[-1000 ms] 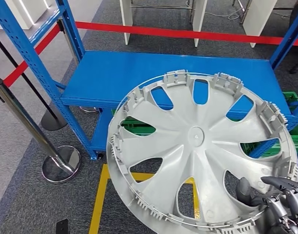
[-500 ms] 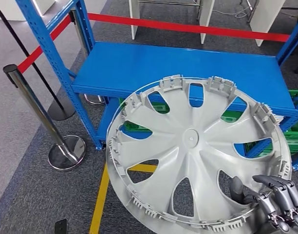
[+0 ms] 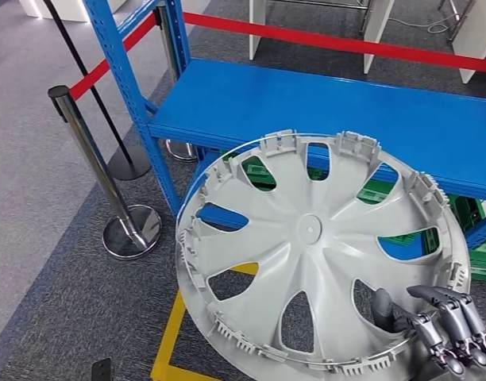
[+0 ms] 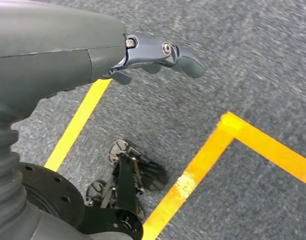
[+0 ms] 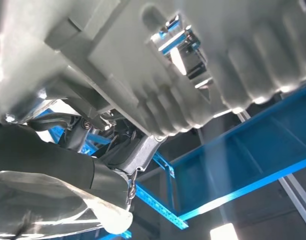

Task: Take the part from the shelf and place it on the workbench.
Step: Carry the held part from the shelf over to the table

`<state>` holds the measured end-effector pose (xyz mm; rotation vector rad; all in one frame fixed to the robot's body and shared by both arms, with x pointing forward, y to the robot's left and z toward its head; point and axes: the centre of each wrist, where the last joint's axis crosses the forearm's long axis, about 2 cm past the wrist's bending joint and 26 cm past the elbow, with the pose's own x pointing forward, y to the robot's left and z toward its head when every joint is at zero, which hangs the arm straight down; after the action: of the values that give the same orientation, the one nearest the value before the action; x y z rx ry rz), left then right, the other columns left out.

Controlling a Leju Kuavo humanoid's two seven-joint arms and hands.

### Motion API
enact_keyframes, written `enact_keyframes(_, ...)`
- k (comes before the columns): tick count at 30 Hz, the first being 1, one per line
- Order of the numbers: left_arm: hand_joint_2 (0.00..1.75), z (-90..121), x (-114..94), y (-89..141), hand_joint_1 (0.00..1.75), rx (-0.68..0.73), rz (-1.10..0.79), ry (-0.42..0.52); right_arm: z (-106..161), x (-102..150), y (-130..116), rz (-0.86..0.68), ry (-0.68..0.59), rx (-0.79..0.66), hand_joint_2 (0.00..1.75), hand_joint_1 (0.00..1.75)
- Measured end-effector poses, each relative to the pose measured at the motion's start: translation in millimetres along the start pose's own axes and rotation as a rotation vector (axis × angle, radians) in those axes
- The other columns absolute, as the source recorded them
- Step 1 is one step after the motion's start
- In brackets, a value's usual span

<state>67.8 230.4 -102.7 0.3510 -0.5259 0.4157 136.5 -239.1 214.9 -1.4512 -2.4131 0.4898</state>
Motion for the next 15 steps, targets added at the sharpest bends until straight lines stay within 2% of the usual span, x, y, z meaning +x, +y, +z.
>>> enact_keyframes(15,1.75,-0.1,-0.9,1.5,0.0,0.005,-0.008,0.002,2.3,1.0,-1.0,0.005,-0.003,0.015,1.75,1.75)
